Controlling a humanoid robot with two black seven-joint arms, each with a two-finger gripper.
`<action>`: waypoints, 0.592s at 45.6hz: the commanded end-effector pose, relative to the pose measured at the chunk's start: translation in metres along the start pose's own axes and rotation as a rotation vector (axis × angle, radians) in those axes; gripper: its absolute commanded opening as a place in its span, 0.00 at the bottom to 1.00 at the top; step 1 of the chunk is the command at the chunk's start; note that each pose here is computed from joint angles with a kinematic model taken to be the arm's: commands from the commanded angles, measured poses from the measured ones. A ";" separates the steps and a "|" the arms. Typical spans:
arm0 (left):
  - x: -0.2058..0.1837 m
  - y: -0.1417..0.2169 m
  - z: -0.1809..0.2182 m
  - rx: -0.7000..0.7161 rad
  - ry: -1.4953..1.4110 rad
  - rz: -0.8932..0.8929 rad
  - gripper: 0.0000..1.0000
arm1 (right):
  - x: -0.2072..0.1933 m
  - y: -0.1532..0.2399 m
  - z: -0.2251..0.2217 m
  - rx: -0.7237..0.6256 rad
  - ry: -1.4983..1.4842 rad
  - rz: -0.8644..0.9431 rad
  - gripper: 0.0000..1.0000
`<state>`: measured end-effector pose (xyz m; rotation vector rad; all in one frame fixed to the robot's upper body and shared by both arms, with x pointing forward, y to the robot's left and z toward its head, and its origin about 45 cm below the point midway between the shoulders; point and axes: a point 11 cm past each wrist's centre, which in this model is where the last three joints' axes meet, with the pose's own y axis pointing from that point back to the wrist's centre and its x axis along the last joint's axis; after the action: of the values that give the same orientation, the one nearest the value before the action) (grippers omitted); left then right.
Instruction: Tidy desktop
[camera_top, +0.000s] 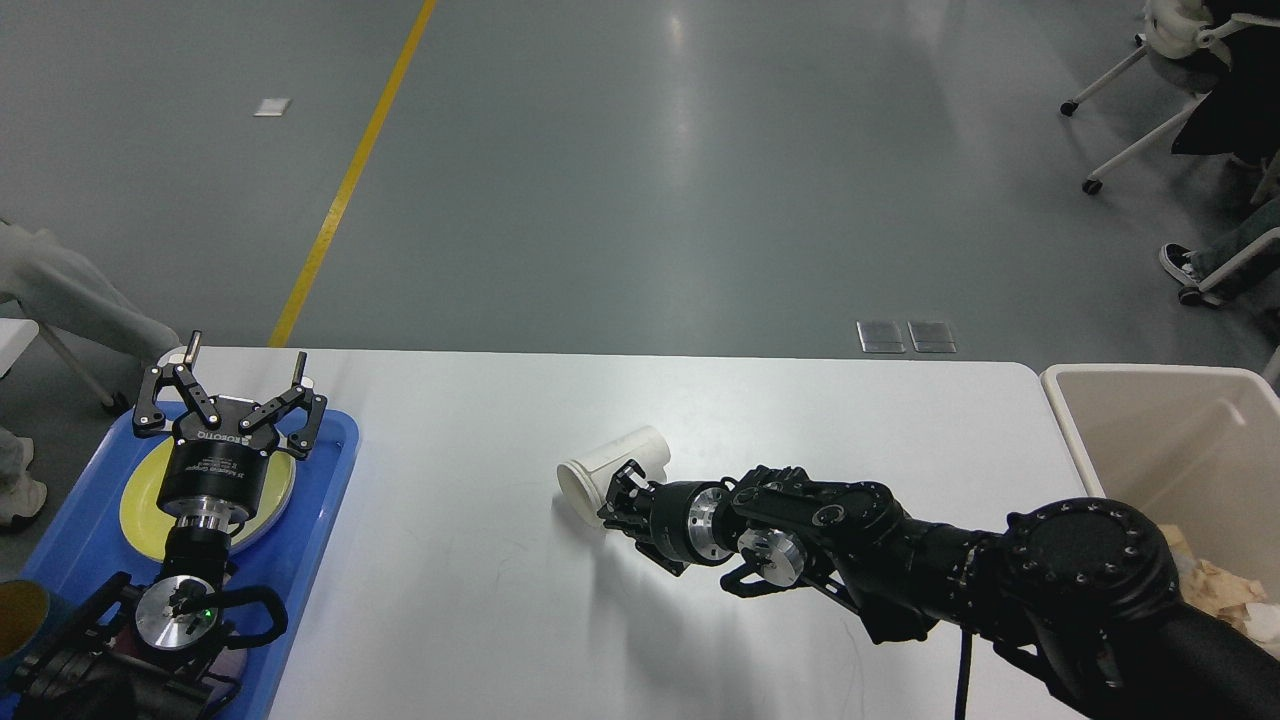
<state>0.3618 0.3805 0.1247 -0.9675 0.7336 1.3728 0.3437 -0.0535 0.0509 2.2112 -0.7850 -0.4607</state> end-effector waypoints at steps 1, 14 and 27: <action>0.000 0.000 0.000 0.000 0.000 0.000 0.96 | -0.003 0.000 0.000 -0.002 0.000 -0.003 0.00; 0.000 0.000 0.000 0.000 0.000 0.000 0.96 | -0.002 0.000 -0.001 -0.009 0.006 0.001 0.00; 0.000 0.000 0.000 0.000 0.000 0.000 0.96 | 0.010 0.008 -0.019 -0.073 0.151 0.034 0.91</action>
<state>0.3618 0.3806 0.1246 -0.9672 0.7336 1.3731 0.3415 -0.0478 0.0565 2.1628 -0.7138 -0.4233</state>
